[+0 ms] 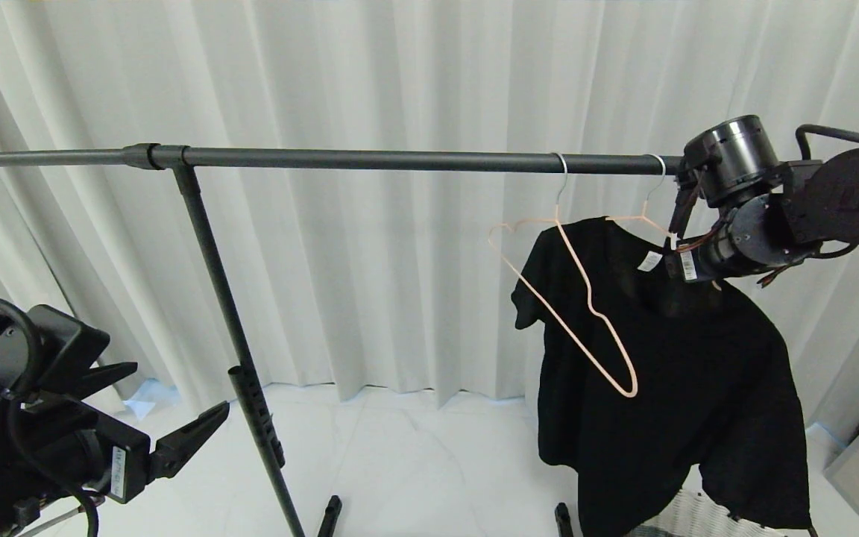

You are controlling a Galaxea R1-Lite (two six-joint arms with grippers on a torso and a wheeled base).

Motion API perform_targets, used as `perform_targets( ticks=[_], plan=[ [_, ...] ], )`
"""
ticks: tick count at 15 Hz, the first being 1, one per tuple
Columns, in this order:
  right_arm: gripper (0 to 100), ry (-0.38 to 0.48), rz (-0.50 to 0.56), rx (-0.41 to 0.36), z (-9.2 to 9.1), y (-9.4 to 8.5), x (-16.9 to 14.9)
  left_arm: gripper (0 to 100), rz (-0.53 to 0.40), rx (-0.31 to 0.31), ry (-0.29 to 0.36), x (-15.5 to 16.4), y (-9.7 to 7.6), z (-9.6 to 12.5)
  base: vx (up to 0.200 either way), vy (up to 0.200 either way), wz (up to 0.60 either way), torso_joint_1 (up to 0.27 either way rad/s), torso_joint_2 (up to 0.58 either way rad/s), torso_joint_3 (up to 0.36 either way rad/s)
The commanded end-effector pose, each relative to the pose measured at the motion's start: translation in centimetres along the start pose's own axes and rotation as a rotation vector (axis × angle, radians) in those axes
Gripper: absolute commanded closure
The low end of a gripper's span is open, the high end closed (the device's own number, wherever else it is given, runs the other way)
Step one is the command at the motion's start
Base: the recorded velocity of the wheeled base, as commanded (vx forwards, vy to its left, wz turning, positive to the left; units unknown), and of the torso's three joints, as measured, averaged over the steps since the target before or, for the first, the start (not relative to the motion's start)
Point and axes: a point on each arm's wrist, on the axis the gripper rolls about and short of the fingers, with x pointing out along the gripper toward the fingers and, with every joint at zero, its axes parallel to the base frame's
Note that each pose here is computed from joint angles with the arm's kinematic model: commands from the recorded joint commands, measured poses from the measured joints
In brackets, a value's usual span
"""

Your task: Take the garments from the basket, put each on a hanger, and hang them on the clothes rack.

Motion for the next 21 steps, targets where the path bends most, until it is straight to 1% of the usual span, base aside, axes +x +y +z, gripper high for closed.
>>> perform_targets(
  ticks=[1, 4, 5, 6, 8, 9, 10, 12, 14, 18, 21],
  plan=[
    [0, -0.031, 0.037, 0.036, 0.3, -1.3, -3.1, 0, 0.001, 0.000, -0.002, 0.0, 0.0, 0.0, 0.000, 0.000, 0.00, 0.000, 0.00, 0.000],
    [0, -0.052, 0.111, 0.069, 0.2, -1.7, -6.2, 0, 0.005, -0.001, -0.002, 0.0, 0.1, 0.0, 0.000, 0.000, 0.00, 0.000, 0.00, 0.000],
    [0, -0.065, 0.159, 0.085, 0.3, -2.8, -7.8, 0, 0.012, -0.003, -0.013, -0.3, 0.1, 0.1, 0.000, 0.000, 0.00, 0.000, 0.00, 0.000],
    [0, -0.067, 0.166, 0.088, 0.2, -3.3, -8.4, 0, 0.016, -0.003, -0.016, -0.4, 0.1, 0.1, 0.000, 0.000, 0.00, 0.000, 0.00, 0.000],
    [0, 0.004, 0.144, 0.037, -1.2, -6.6, -10.6, 0, 0.104, -0.005, 0.000, -0.7, 0.4, 0.1, 0.000, 0.000, 0.00, 0.000, 0.00, 0.000],
    [0, 0.021, 0.149, 0.031, -1.5, -7.3, -11.0, 0, 0.131, -0.005, 0.007, -0.7, 0.4, 0.2, 0.000, 0.000, 0.00, 0.000, 0.00, 0.000],
    [0, 0.041, 0.168, 0.027, -2.6, -8.9, -11.7, 0, 0.171, -0.005, 0.015, -0.8, 0.5, 0.2, -0.200, 0.000, 0.00, 0.007, 0.00, -0.002],
    [0, 0.059, 0.147, -0.009, -4.3, -10.3, -12.1, 0, 0.179, -0.006, 0.004, -1.1, 0.5, 0.2, -0.200, 0.000, 0.00, 0.007, 0.00, 0.002],
    [0, 0.069, 0.142, -0.018, -5.3, -10.9, -12.3, 0, 0.183, -0.003, -0.004, -1.4, 0.5, 0.2, -0.200, 0.000, 0.00, -0.002, 0.00, -0.002],
    [0, 0.079, 0.131, -0.024, -6.3, -11.3, -12.6, 0, 0.188, 0.001, -0.012, -1.5, 0.5, 0.3, -0.200, 0.000, 0.00, -0.002, 0.00, 0.004],
    [0, 0.067, 0.131, -0.016, -7.3, -12.1, -13.2, 0, 0.224, -0.007, -0.017, -1.8, 0.8, 0.4, -0.200, 0.000, 0.00, -0.001, 0.00, 0.001]
  ],
)
